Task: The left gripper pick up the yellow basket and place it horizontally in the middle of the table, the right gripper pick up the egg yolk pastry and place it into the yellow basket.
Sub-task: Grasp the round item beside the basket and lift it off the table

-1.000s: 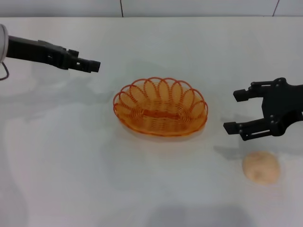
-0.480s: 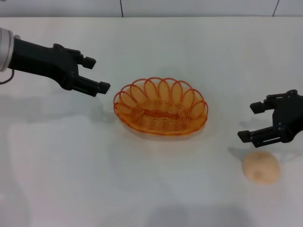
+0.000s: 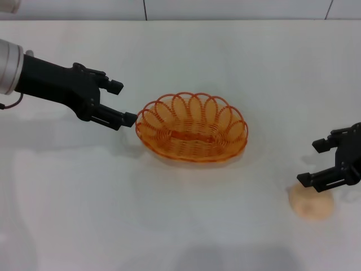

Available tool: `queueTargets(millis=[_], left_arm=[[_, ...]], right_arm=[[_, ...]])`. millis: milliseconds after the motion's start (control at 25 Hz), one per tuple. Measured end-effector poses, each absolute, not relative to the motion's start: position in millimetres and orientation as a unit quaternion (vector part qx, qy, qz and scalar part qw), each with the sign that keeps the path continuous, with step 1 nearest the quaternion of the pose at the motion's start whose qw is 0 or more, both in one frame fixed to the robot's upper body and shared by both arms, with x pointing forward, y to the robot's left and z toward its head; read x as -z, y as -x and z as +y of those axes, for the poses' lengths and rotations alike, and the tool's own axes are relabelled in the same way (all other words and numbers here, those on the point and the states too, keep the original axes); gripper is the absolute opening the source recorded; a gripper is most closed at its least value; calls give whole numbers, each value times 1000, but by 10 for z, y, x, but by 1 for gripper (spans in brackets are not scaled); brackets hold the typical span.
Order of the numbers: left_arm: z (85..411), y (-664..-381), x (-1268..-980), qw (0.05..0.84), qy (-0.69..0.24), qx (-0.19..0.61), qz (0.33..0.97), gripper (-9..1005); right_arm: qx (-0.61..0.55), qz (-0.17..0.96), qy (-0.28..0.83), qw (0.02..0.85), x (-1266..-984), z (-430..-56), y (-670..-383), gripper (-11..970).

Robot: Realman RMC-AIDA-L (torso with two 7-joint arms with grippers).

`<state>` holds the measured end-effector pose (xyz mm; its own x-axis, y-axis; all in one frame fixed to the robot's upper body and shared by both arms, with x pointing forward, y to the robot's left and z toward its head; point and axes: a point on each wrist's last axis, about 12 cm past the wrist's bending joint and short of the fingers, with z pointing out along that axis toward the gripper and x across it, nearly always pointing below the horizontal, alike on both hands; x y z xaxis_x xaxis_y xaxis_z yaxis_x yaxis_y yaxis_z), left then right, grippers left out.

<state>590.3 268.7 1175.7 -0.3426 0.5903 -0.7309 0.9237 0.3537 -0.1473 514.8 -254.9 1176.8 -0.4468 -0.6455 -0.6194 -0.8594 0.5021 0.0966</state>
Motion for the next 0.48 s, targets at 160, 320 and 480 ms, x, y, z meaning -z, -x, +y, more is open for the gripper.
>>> queueTargets(millis=[160, 320, 480], left_arm=[[2660, -5894, -11743, 293, -492, 288, 767, 887], [2642, -5888, -11734, 292, -492, 291, 767, 887], [2639, -5887, -11733, 291, -489, 293, 768, 887]], right_arm=[[-193, 832, 456, 249, -11654, -2527, -5170, 838], [-183, 838, 456, 236, -11577, -2514, -5173, 838], [-180, 843, 453, 226, -11535, -2512, -5155, 838]])
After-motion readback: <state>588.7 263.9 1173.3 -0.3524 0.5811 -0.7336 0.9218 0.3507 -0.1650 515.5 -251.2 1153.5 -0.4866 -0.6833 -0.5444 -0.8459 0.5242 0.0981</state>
